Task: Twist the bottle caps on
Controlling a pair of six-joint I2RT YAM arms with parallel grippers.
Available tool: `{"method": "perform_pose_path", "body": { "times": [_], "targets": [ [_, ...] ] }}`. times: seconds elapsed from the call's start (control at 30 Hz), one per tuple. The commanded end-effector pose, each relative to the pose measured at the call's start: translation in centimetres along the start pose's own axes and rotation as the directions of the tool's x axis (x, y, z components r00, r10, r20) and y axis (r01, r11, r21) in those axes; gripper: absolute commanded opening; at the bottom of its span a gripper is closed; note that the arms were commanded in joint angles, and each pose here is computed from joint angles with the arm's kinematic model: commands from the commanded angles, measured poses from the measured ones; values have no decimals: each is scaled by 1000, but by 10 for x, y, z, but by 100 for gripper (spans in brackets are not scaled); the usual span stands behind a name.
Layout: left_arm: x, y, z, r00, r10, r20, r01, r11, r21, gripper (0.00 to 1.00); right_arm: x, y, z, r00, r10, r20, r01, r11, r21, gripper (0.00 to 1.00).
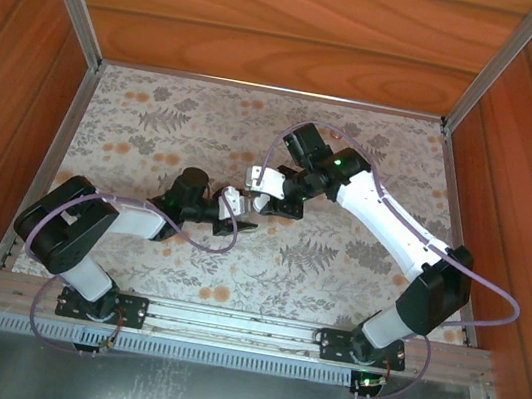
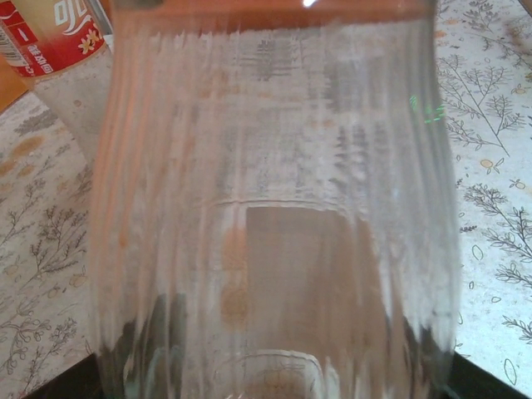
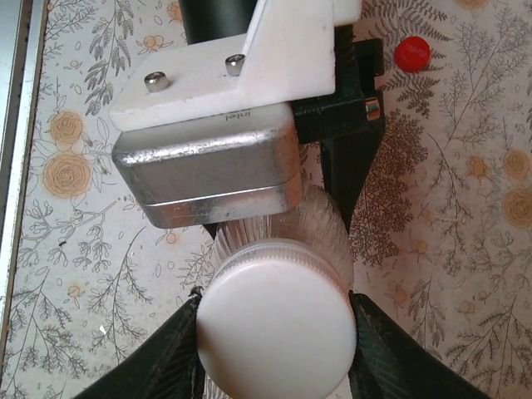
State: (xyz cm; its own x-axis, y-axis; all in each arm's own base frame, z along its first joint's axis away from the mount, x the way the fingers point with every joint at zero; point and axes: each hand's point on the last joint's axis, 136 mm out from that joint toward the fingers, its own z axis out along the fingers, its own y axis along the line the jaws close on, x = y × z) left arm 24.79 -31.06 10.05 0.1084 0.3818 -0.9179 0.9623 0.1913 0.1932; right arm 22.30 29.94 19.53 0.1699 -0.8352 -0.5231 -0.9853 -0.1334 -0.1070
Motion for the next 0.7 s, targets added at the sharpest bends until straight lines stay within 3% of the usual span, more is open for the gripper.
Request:
{"method": "perform_pose_path", "body": {
  "times": [0.0, 0.2, 0.33, 0.57, 0.67],
  "targets": [
    [4, 19, -1, 998, 1, -59, -8, 994, -107, 56, -9, 7, -6, 992, 115, 44, -115, 993, -16, 36],
    [9, 32, 0, 984, 94, -151, -127, 966, -225, 56, -17, 7, -10, 883, 458, 101, -459, 888, -15, 28],
    [10, 37, -1, 969, 139, -205, -194, 940, -279, 56, -5, 5, -11, 730, 677, 94, -682, 730, 37, 26],
    [7, 37, -2, 955, 178, -236, -247, 920, -304, 56, 19, -1, -23, 348, 928, 134, -933, 329, 148, 24],
    [7, 33, 1, 958, 176, -225, -238, 927, -288, 56, -2, 4, -23, 389, 906, 168, -921, 389, 32, 38]
  ]
}}
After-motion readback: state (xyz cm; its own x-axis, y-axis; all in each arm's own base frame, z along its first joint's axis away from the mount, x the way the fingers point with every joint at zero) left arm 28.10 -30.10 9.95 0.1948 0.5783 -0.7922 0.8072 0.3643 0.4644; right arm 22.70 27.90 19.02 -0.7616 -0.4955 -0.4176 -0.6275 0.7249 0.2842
